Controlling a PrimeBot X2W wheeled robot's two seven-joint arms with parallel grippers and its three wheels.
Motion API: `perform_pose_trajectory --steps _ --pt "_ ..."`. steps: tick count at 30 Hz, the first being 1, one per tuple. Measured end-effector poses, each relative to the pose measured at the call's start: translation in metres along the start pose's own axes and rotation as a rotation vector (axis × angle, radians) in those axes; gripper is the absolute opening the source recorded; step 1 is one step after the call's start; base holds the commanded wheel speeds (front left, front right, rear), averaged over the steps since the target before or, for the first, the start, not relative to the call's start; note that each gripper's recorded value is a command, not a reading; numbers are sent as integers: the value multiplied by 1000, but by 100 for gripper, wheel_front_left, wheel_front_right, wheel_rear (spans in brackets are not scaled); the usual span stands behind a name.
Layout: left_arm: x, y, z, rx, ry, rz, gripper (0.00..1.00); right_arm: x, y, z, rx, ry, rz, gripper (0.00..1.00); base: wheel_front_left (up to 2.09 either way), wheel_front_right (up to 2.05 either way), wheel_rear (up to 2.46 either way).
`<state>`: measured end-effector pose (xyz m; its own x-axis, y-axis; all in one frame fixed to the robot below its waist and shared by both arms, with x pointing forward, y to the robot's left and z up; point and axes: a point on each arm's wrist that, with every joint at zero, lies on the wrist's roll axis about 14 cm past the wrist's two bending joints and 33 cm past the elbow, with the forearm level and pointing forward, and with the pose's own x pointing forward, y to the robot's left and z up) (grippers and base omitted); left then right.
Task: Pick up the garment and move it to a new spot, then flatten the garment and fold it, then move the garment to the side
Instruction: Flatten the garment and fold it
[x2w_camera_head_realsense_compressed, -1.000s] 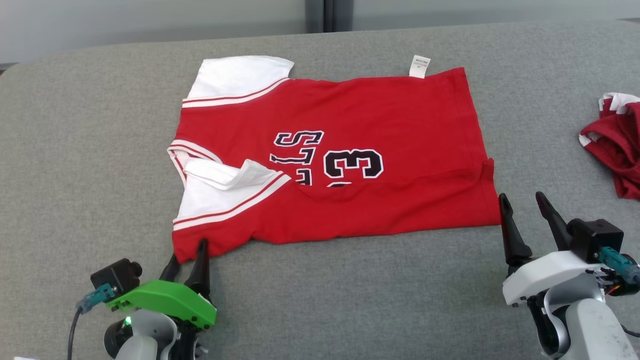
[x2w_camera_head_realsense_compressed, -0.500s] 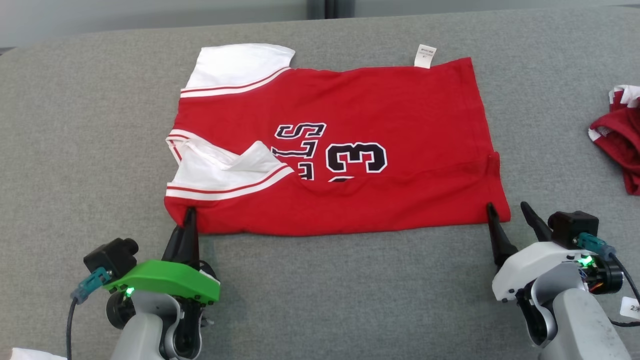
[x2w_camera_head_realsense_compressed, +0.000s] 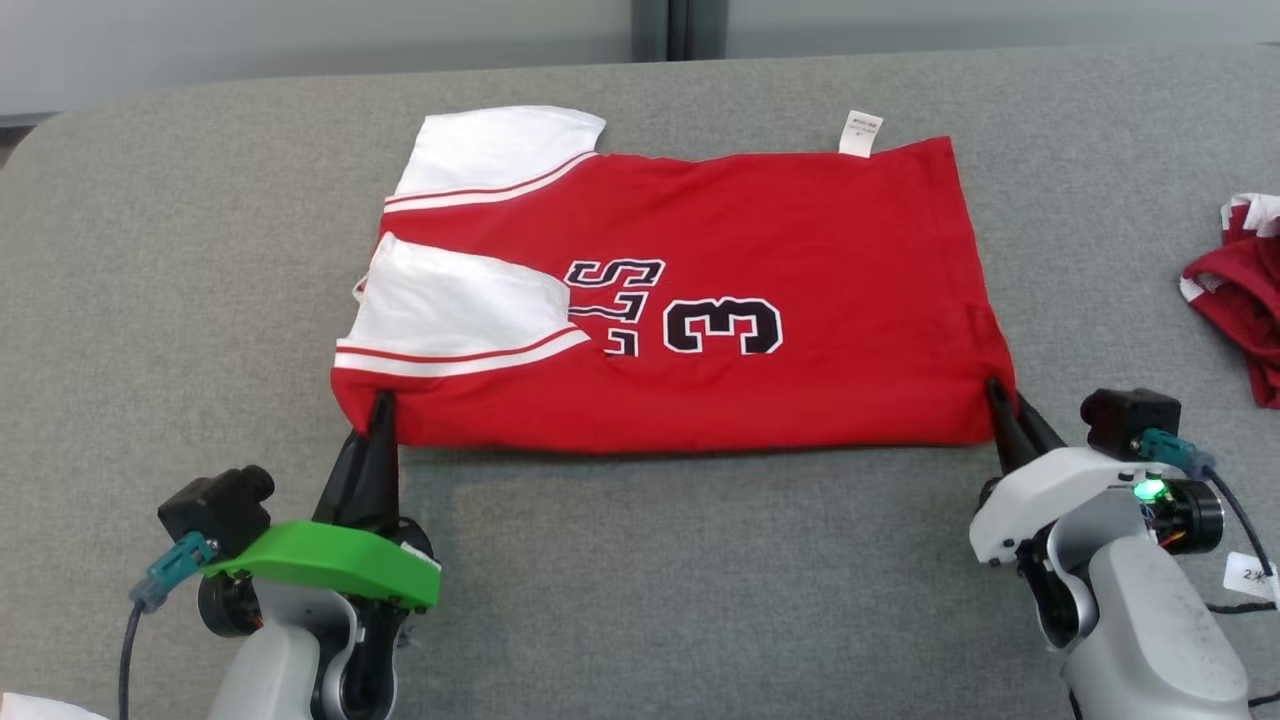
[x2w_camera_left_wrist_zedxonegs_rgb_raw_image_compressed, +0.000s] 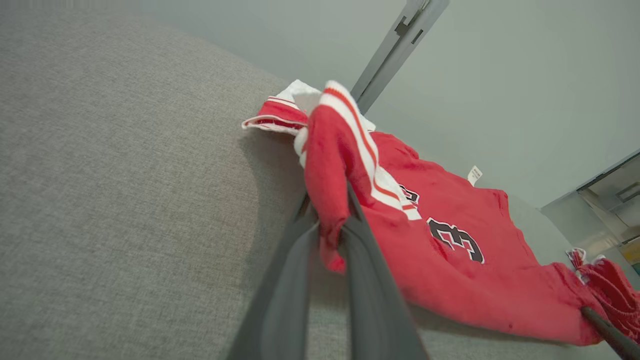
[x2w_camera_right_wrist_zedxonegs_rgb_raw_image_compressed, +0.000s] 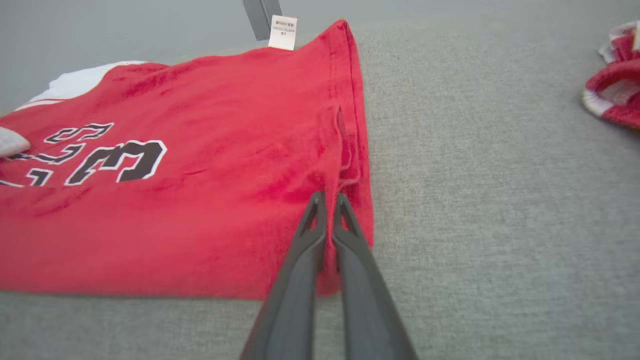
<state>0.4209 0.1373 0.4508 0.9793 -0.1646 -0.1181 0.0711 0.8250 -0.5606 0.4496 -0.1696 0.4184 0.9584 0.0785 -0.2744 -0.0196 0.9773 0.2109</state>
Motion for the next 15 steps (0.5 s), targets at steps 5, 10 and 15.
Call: perform_pose_trajectory --steps 5,10,15 --pt "-10 -12 13 31 -15 -37 0 -4 -4 35 -10 -96 -12 0 0 0 0" --pt "-41 -8 -4 43 64 -9 0 -39 -14 19 -11 -50 -38 0 0 0 0" --pt "-68 -1 -30 13 150 39 0 -68 -24 -5 18 19 -64 0 0 0 0"
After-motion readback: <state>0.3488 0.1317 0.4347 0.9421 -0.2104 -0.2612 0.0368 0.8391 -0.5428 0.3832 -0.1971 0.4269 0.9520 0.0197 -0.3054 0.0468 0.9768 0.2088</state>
